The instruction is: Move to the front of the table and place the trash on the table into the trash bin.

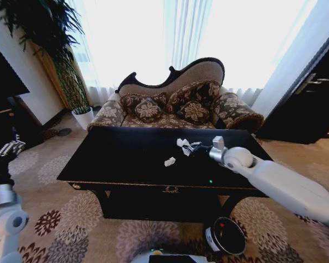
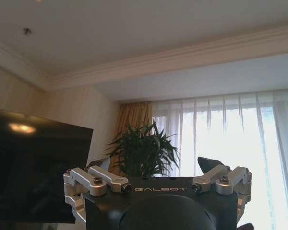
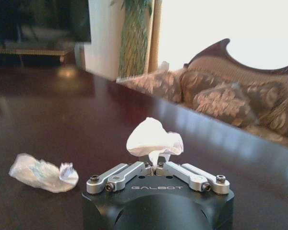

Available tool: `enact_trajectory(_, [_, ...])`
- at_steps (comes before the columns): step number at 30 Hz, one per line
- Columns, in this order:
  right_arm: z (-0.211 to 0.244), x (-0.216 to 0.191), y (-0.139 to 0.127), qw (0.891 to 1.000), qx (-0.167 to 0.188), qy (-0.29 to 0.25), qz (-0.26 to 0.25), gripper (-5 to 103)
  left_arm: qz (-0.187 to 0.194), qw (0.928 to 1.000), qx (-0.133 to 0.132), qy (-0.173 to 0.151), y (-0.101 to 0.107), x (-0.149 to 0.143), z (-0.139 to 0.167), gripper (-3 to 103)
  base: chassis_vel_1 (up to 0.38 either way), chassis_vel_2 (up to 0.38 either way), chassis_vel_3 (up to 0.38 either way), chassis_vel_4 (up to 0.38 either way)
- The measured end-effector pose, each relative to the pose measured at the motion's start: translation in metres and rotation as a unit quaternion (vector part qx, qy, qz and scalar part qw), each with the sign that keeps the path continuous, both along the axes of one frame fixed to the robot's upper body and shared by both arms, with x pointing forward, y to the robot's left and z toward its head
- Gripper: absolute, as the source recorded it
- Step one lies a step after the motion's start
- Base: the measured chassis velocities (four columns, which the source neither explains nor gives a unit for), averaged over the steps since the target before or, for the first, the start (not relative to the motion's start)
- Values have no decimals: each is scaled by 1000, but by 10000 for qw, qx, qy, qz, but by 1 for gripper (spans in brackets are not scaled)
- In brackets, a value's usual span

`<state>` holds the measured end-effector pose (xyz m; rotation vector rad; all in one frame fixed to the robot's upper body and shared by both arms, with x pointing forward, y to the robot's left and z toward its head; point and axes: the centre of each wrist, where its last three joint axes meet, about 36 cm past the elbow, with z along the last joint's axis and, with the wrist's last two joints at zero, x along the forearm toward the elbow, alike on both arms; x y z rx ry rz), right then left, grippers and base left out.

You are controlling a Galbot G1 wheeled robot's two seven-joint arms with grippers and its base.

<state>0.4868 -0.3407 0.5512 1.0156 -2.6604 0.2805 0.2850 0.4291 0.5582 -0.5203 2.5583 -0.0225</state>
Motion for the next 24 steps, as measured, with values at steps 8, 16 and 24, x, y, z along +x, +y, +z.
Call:
enact_trajectory(8, [2, -32, -27, 9993, 329, -44, -170, 0, -54, 10000, -12, -41, -4, -1, 2, 100, 0, 0, 0, 0])
enact_trajectory(16, [19, -50, -43, 9947, 861, -317, -470, 0, -145, 9998, -47, -135, -9, -4, 8, 100, 0, 0, 0, 0])
enact_trajectory(24, [-4, -97, -38, 9875, 1418, -214, -647, 0, -202, 9996, -114, -150, -13, -3, 8, 100, 0, 0, 0, 0])
